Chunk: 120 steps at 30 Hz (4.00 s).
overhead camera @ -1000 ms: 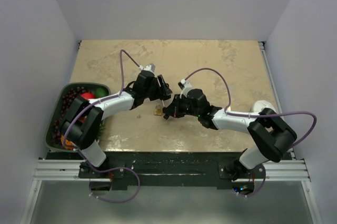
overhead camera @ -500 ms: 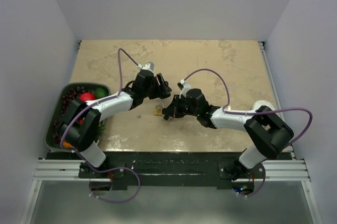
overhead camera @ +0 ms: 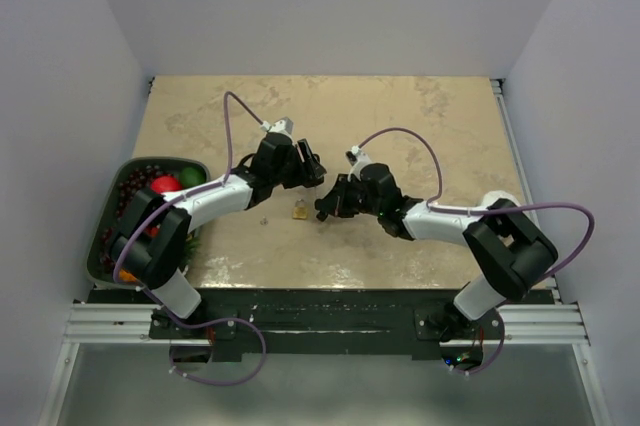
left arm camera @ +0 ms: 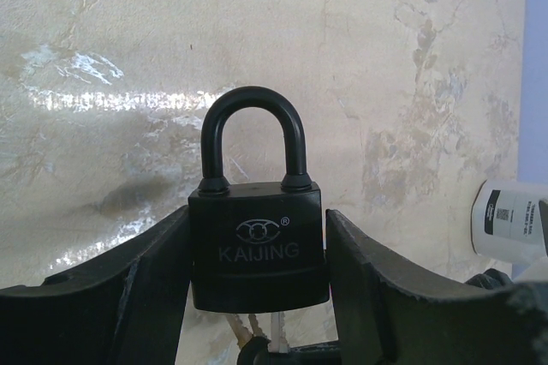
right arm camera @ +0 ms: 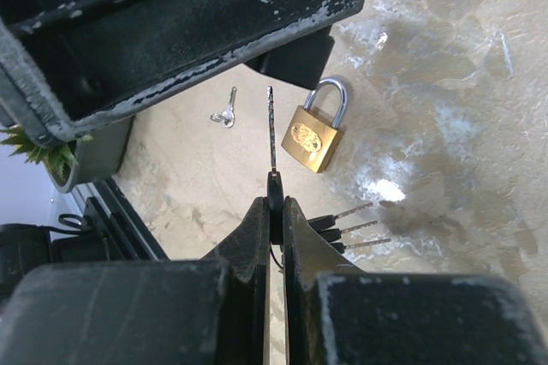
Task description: Unlock with the key
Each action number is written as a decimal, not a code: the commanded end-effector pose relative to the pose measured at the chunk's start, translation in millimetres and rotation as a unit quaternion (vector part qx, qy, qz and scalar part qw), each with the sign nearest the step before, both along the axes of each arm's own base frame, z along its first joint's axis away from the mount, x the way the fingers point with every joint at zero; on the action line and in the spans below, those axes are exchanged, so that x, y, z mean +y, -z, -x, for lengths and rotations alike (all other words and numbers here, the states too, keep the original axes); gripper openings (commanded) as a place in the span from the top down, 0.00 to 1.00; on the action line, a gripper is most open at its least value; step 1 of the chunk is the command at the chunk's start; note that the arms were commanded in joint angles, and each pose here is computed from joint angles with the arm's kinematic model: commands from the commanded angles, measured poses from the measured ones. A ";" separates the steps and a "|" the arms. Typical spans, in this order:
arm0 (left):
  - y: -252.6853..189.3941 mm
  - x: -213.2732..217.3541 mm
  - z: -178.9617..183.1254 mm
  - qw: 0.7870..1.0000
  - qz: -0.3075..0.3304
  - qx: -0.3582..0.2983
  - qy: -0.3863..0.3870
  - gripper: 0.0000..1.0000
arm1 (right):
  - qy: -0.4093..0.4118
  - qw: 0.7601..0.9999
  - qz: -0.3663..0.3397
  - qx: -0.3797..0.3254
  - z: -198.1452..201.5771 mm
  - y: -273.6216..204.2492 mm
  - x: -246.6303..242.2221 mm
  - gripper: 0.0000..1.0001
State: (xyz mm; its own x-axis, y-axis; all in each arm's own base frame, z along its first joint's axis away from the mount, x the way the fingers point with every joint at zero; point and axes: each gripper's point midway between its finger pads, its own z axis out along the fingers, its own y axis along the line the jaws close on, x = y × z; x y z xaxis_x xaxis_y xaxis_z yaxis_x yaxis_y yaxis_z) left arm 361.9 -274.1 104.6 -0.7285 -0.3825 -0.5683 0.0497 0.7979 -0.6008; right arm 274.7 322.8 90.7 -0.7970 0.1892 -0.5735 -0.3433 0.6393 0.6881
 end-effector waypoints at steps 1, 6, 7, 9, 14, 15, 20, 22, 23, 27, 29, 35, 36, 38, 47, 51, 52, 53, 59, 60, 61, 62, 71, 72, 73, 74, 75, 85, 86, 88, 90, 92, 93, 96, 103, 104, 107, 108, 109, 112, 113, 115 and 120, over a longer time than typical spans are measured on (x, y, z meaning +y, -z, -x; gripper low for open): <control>-51.9 -12.8 -12.5 0.996 0.035 -0.077 0.006 1.00 | -0.002 1.000 -0.024 -0.017 -11.6 -18.6 10.4 1.00; -53.1 -13.9 -11.8 0.996 0.033 -0.079 0.009 1.00 | -0.002 1.000 -0.023 -0.018 -14.7 -18.2 10.9 1.00; -53.1 -14.6 -11.7 0.996 0.033 -0.080 0.010 1.00 | -0.002 1.000 -0.023 -0.018 -14.9 -18.5 11.0 1.00; -52.5 -12.1 -13.9 0.996 0.028 -0.082 0.001 1.00 | -0.001 1.000 -0.024 -0.019 -15.5 -19.1 11.1 1.00; -53.7 -12.4 -13.5 0.996 0.027 -0.085 0.001 1.00 | 0.007 1.000 -0.023 -0.014 -18.1 -17.8 9.4 1.00; -54.0 -12.4 -13.2 0.996 0.026 -0.085 0.001 1.00 | 0.008 1.000 -0.023 -0.013 -19.2 -18.2 8.7 1.00; -55.3 -12.2 -13.2 0.996 0.024 -0.088 0.000 1.00 | 0.014 1.000 -0.025 -0.005 -21.8 -15.2 7.1 1.00; -56.2 -12.7 -12.4 0.996 0.024 -0.090 0.001 1.00 | 0.014 1.000 -0.027 -0.002 -21.9 -14.6 6.3 1.00; -56.2 -13.6 -11.8 0.996 0.023 -0.091 0.002 1.00 | 0.016 0.999 -0.031 0.000 -23.1 -14.3 6.5 1.00; -57.2 -16.2 -10.1 0.995 0.019 -0.096 0.006 1.00 | 0.013 0.999 -0.042 0.005 -24.4 -13.8 7.0 1.00; -57.8 -16.5 -9.7 0.995 0.019 -0.097 0.006 1.00 | 0.013 0.999 -0.047 0.003 -25.7 -16.2 7.4 1.00; -58.2 -19.8 -7.1 0.995 0.016 -0.101 0.011 1.00 | 0.020 0.998 -0.052 0.004 -29.6 -18.8 5.1 1.00; -58.2 -19.5 -6.9 0.995 0.015 -0.102 0.010 1.00 | 0.021 0.998 -0.054 0.007 -29.2 -18.4 4.9 1.00; -60.1 -20.6 -5.8 0.994 0.015 -0.106 0.011 1.00 | 0.027 0.998 -0.058 0.008 -32.0 -18.7 2.6 1.00; -65.0 -23.1 -1.8 0.992 0.018 -0.122 0.013 1.00 | 0.045 0.995 -0.087 0.014 -39.6 -21.2 -1.6 1.00; -64.2 -24.7 1.2 0.992 0.013 -0.127 0.015 1.00 | 0.050 0.994 -0.097 -0.001 -44.4 -29.3 -0.6 1.00; -64.0 -25.0 1.5 0.991 0.010 -0.130 0.015 1.00 | 0.052 0.994 -0.099 -0.003 -45.8 -30.9 -1.0 1.00; -64.2 -24.5 1.5 0.991 0.006 -0.132 0.014 1.00 | 0.056 0.994 -0.098 -0.007 -47.9 -32.8 -2.2 1.00; -63.4 -25.4 5.2 0.990 -0.013 -0.139 0.010 1.00 | 0.089 0.993 -0.076 -0.030 -58.3 -39.4 -12.7 1.00; -64.4 -26.4 6.4 0.990 -0.012 -0.141 0.011 1.00 | 0.092 0.992 -0.075 -0.034 -58.8 -41.7 -13.8 1.00; -64.7 -27.1 6.8 0.990 -0.012 -0.141 0.011 1.00 | 0.096 0.992 -0.072 -0.039 -60.5 -42.2 -15.6 1.00; -64.0 -27.7 7.8 0.990 -0.012 -0.141 0.012 1.00 | 0.098 0.992 -0.070 -0.041 -61.2 -42.0 -15.9 1.00; -62.9 -34.6 15.8 0.989 -0.012 -0.143 0.019 1.00 | 0.103 0.989 -0.081 -0.074 -68.2 -56.7 -15.9 1.00; -64.2 -35.9 16.6 0.989 -0.011 -0.145 0.020 1.00 | 0.105 0.988 -0.082 -0.075 -69.4 -57.7 -16.5 1.00; -63.9 -36.7 18.1 0.989 -0.011 -0.145 0.021 1.00 | 0.106 0.988 -0.082 -0.077 -70.1 -59.3 -16.4 1.00; -63.2 -36.1 18.6 0.989 -0.013 -0.146 0.020 1.00 | 0.108 0.988 -0.082 -0.078 -71.2 -60.2 -16.6 1.00; -65.8 -36.0 18.9 0.989 -0.011 -0.149 0.019 1.00 | 0.110 0.988 -0.081 -0.077 -72.4 -60.5 -17.2 1.00; -70.2 -40.8 24.3 0.987 -0.003 -0.158 0.031 1.00 | 0.106 0.985 -0.082 -0.107 -81.4 -70.9 -28.5 1.00; -70.5 -41.4 25.1 0.987 -0.002 -0.158 0.032 1.00 | 0.106 0.985 -0.082 -0.112 -82.1 -72.8 -28.6 1.00; -71.3 -41.7 25.4 0.987 0.002 -0.158 0.032 1.00 | 0.102 0.984 -0.083 -0.122 -81.7 -76.3 -28.7 1.00; -71.1 -42.3 26.4 0.987 0.007 -0.156 0.032 1.00 | 0.104 0.983 -0.083 -0.125 -81.2 -75.9 -30.5 1.00; -73.8 -44.2 28.4 0.987 0.016 -0.159 0.037 1.00 | 0.104 0.982 -0.086 -0.129 -79.3 -78.0 -31.5 1.00; -75.4 -45.0 29.2 0.986 0.019 -0.161 0.040 1.00 | 0.106 0.982 -0.088 -0.131 -79.2 -79.4 -32.6 1.00; -89.8 -48.3 34.0 0.980 0.040 -0.186 0.056 1.00 | 0.105 0.980 -0.101 -0.135 -77.0 -84.9 -34.6 1.00; -127.5 -51.1 48.6 0.959 0.076 -0.254 0.097 1.00 | 0.089 0.972 -0.161 -0.143 -69.1 -108.0 -39.9 1.00; -133.0 -49.8 51.1 0.956 0.078 -0.263 0.102 1.00 | 0.087 0.971 -0.165 -0.147 -66.7 -112.1 -42.3 1.00; -143.6 -53.1 59.3 0.948 0.086 -0.279 0.128 1.00 | 0.084 0.969 -0.172 -0.155 -62.3 -120.2 -44.8 1.00; -145.3 -53.7 61.4 0.946 0.089 -0.281 0.133 1.00 | 0.083 0.967 -0.178 -0.164 -60.9 -128.3 -46.5 1.00; -146.4 -53.7 63.4 0.945 0.092 -0.282 0.136 1.00 | 0.082 0.966 -0.180 -0.165 -59.5 -130.8 -46.7 1.00; -154.6 -53.1 69.4 0.939 0.104 -0.292 0.146 1.00 | 0.076 0.962 -0.189 -0.181 -53.7 -145.2 -48.6 1.00; -159.4 -53.0 72.3 0.936 0.109 -0.298 0.152 1.00 | 0.077 0.961 -0.190 -0.184 -53.2 -147.5 -50.3 1.00; -163.7 -53.1 75.4 0.933 0.117 -0.301 0.159 1.00 | 0.071 0.957 -0.199 -0.200 -48.0 -160.7 -51.6 1.00; -181.5 -54.9 89.0 0.918 0.150 -0.318 0.184 1.00 | 0.061 0.950 -0.207 -0.224 -39.7 -180.1 -55.0 1.00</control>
